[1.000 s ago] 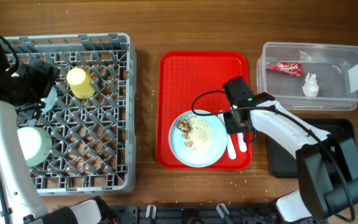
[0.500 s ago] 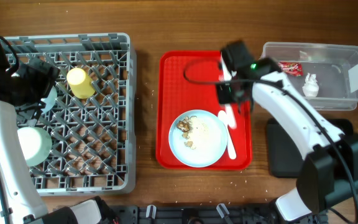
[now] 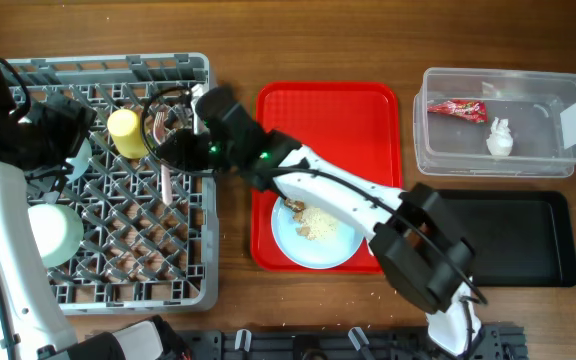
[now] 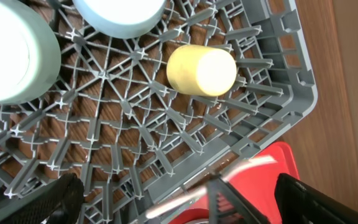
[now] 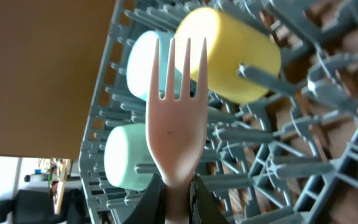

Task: Sort waste into correct bins and load items into the dishwasher rack
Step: 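Carry the white fork into the dish rack and release it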

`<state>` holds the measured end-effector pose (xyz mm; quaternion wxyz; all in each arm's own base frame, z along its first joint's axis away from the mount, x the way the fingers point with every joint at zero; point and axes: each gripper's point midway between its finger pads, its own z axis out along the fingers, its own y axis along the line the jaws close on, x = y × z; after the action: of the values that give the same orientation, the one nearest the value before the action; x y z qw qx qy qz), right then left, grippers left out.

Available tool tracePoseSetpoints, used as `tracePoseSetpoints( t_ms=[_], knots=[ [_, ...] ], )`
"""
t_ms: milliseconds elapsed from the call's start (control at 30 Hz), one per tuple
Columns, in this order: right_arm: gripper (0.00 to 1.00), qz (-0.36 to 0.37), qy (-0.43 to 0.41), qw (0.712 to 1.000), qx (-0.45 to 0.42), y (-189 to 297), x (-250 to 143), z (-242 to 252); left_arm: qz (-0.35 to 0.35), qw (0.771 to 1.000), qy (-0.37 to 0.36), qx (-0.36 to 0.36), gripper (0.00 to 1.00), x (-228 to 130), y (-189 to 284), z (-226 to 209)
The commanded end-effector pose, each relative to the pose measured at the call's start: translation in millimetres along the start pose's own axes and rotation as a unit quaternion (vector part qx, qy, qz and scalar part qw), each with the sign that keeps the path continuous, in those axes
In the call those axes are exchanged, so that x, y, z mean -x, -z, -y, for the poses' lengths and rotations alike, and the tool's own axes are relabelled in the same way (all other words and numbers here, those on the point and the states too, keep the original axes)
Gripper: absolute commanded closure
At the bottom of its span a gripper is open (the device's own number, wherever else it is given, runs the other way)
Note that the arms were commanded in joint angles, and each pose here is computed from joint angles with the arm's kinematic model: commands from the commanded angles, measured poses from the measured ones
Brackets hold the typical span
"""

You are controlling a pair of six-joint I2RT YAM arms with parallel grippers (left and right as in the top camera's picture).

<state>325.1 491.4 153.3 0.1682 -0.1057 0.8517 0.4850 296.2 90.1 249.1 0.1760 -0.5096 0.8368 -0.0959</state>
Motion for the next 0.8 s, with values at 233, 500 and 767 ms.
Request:
tracePoseSetpoints(
  t_ms=[233,500,767],
  knots=[
    [0.28,0.002,-0.037,0.999,-0.017,26,34,43,0.005,1.000,0.004,-0.004,0.00,2,4,1],
    [0.04,0.063,0.027,0.993,-0.100,168,80,29,0.005,1.000,0.004,-0.004,0.00,2,4,1],
    [0.35,-0.119,-0.052,0.867,-0.481,350,-52,156,0.005,1.000,0.004,-0.004,0.00,2,4,1]
  ],
)
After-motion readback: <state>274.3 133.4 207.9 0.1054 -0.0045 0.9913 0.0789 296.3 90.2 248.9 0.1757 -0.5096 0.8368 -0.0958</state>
